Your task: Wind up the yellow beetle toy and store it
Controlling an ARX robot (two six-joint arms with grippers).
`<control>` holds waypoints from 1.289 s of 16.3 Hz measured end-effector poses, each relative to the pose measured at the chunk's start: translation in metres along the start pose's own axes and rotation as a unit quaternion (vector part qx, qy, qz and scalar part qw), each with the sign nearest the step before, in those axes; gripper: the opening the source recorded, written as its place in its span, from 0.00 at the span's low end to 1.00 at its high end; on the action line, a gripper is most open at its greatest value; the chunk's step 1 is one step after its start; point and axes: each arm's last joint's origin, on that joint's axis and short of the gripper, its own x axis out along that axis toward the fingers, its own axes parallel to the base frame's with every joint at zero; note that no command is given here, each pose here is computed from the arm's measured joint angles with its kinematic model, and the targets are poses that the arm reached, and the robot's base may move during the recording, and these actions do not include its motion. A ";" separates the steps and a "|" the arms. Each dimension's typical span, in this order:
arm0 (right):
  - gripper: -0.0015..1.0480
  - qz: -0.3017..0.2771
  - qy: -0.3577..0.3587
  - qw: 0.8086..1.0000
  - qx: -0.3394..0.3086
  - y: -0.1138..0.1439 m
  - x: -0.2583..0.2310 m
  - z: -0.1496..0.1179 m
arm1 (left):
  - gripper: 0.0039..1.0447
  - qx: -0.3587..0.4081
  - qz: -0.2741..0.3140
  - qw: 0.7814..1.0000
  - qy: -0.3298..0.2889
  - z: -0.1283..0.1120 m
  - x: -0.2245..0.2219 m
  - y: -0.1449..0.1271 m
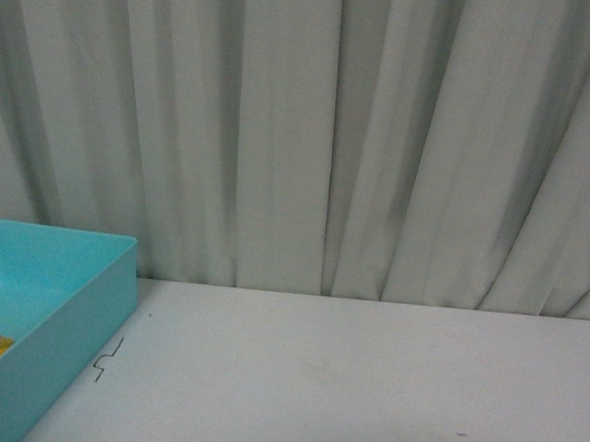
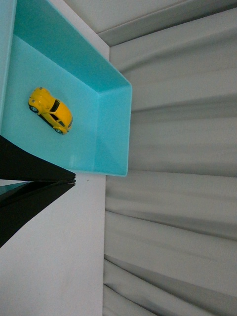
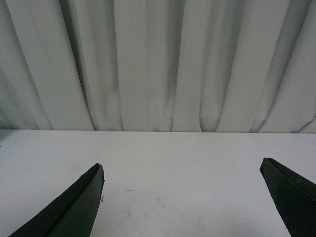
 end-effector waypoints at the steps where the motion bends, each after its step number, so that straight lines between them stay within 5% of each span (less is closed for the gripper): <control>1: 0.94 0.000 0.000 1.000 0.000 0.000 0.000 0.000 | 0.01 0.000 0.000 1.000 0.002 0.000 -0.001 0.000; 9: 0.94 0.000 0.000 1.000 0.000 0.000 0.000 0.000 | 0.01 0.000 0.000 1.000 0.005 -0.003 -0.012 0.000; 15: 0.94 0.000 0.000 1.000 0.000 0.000 0.000 0.000 | 0.60 0.000 0.000 1.000 0.005 -0.003 -0.012 0.000; 21: 0.94 0.000 0.000 1.000 0.000 0.000 0.000 0.000 | 0.79 0.000 0.000 1.000 0.005 -0.003 -0.012 0.000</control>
